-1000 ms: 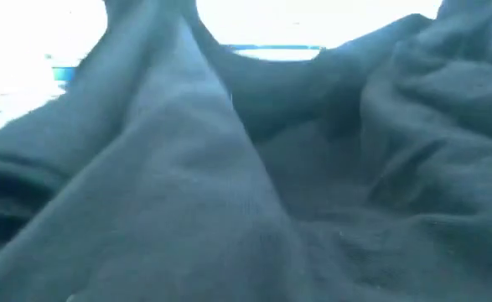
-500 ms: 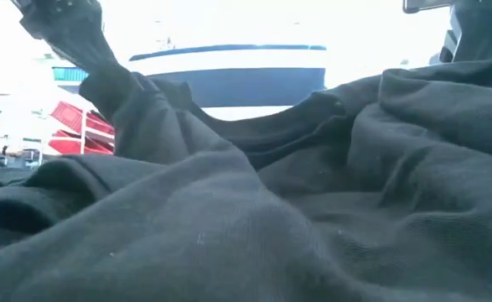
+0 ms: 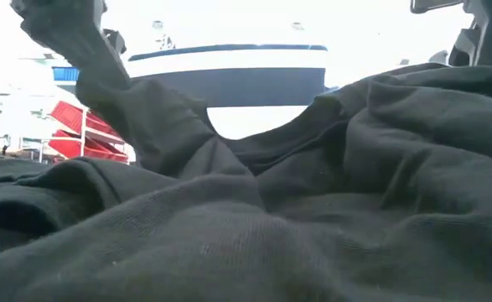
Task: Sort clothes
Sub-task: Put the black hoodie into the blue laundry organizer
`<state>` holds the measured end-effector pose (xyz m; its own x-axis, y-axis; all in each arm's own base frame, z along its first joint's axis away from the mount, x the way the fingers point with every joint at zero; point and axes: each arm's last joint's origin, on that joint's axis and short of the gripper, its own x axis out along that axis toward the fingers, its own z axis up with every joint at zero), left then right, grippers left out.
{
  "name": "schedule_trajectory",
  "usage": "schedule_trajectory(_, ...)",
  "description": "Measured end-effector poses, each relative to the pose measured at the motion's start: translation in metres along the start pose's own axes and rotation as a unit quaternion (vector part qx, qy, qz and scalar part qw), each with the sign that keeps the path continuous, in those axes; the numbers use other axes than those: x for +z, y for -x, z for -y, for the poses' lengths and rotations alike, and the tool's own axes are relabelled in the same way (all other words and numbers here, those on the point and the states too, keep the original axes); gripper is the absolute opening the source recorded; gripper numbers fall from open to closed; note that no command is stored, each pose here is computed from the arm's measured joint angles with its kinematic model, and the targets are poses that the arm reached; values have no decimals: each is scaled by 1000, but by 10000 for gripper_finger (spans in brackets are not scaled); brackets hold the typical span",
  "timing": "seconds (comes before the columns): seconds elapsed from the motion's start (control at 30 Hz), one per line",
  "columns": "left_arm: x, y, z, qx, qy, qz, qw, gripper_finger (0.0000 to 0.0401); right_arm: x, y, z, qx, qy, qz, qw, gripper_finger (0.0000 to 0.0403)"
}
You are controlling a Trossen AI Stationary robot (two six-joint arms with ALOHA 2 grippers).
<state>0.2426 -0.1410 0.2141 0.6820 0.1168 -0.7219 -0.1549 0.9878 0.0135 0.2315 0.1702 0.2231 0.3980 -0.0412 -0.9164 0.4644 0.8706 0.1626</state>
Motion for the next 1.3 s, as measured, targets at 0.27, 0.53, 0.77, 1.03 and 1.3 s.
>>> schedule_trajectory(0.27,21,26,-14,-31,-11,-40,999,225,-11,-22,-5,-22,22,-23,999,176)
schedule_trajectory(0.53,43,79,-32,-31,19,86,996,228,-22,-68,-15,-56,83,-47,994,267)
schedule_trajectory(0.77,46,90,-36,-38,31,111,993,228,-32,-95,-15,-89,98,-96,987,277)
schedule_trajectory(1.03,47,89,-35,-39,33,115,992,228,-45,-70,-9,-99,95,-146,980,97)
schedule_trajectory(1.3,47,90,-34,-33,13,119,992,228,-42,-32,-5,-72,43,-138,987,33)
